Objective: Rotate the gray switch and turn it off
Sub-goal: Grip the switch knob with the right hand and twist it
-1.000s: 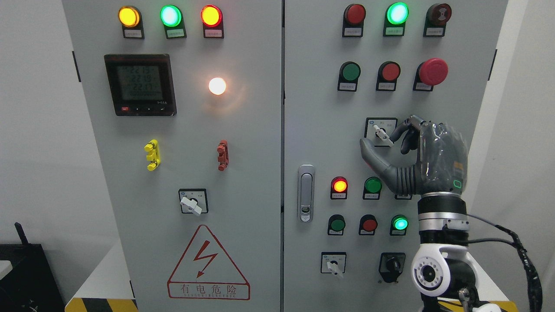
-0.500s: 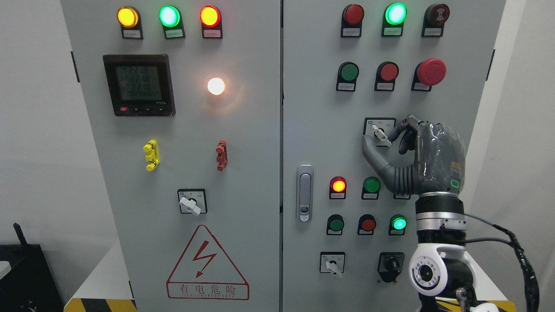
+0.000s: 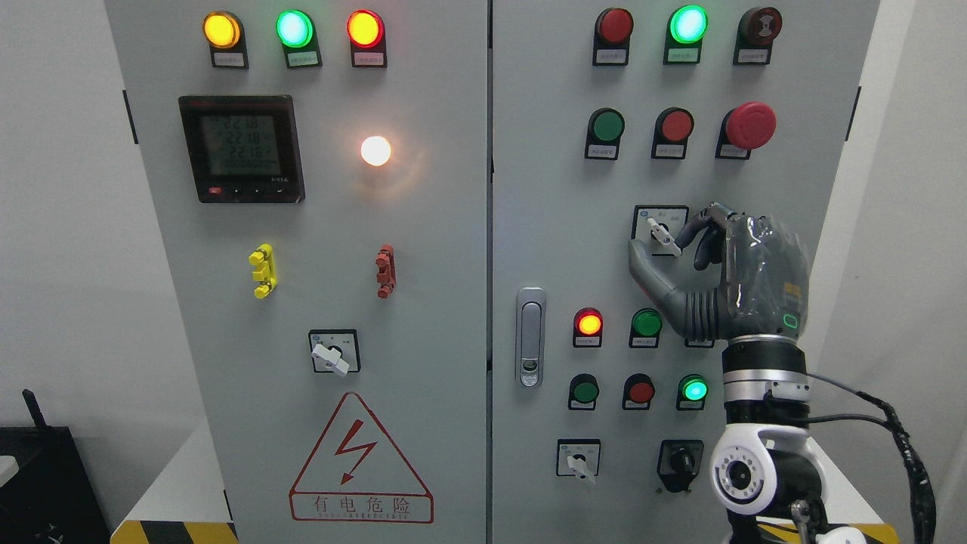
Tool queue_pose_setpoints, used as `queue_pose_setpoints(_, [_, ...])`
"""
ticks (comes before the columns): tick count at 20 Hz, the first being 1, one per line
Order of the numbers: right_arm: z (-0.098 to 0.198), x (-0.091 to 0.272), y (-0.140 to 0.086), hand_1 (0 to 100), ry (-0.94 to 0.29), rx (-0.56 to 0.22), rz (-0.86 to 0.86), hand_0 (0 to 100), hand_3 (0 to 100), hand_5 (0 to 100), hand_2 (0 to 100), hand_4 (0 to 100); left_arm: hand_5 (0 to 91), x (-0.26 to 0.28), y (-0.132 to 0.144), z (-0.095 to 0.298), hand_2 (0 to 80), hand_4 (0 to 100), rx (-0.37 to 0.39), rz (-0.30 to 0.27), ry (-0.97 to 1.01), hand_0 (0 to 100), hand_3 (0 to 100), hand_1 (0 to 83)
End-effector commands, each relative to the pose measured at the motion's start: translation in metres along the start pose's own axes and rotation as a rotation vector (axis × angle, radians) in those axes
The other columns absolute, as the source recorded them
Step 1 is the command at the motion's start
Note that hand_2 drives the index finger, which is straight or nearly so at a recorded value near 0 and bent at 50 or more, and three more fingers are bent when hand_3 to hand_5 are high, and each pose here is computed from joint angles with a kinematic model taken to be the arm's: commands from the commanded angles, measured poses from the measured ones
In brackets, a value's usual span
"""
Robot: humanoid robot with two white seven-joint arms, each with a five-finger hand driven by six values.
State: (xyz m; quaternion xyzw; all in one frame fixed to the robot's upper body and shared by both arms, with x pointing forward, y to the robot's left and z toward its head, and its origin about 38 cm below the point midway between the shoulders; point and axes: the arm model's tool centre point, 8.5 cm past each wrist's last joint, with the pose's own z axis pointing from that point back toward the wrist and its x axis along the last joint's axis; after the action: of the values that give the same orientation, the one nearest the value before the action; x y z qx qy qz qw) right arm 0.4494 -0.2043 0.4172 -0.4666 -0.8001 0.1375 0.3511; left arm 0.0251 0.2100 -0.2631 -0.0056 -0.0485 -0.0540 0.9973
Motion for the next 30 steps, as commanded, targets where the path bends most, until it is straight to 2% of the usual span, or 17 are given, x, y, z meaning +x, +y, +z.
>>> queue_pose_setpoints(1, [-0.0021,0.0023,0.0019,43,-0.001,0.003,-0.005,10,92,100,66,88,0.0,0.0004,0.0000,0.0000,0.0,0,0.002,0.032,-0.001,12,0,38.9])
queue_pose_setpoints(15, [-0.0059,0.0023,0.0032,42,0.011,0.003,0.001,16,93,100,68,89,0.0,0.0004,0.0000,0.0000,0.0,0,0.002,0.032,-0.001,12,0,38.9])
queue_pose_setpoints(23, [-0.0074,0.0046,0.0042,41,0.011,0.003,-0.005,33,95,100,69,89,0.0,-0.0001,-0.0001,0.0000,0.0,0,0.002,0.032,0.000,12,0,38.9])
queue_pose_setpoints(30, [-0.0069,0.0046,0.0048,42,0.013,0.005,-0.006,41,95,100,70,89,0.0,0.0004,0.0000,0.0000,0.0,0,0.002,0.032,-0.001,12,0,38.9])
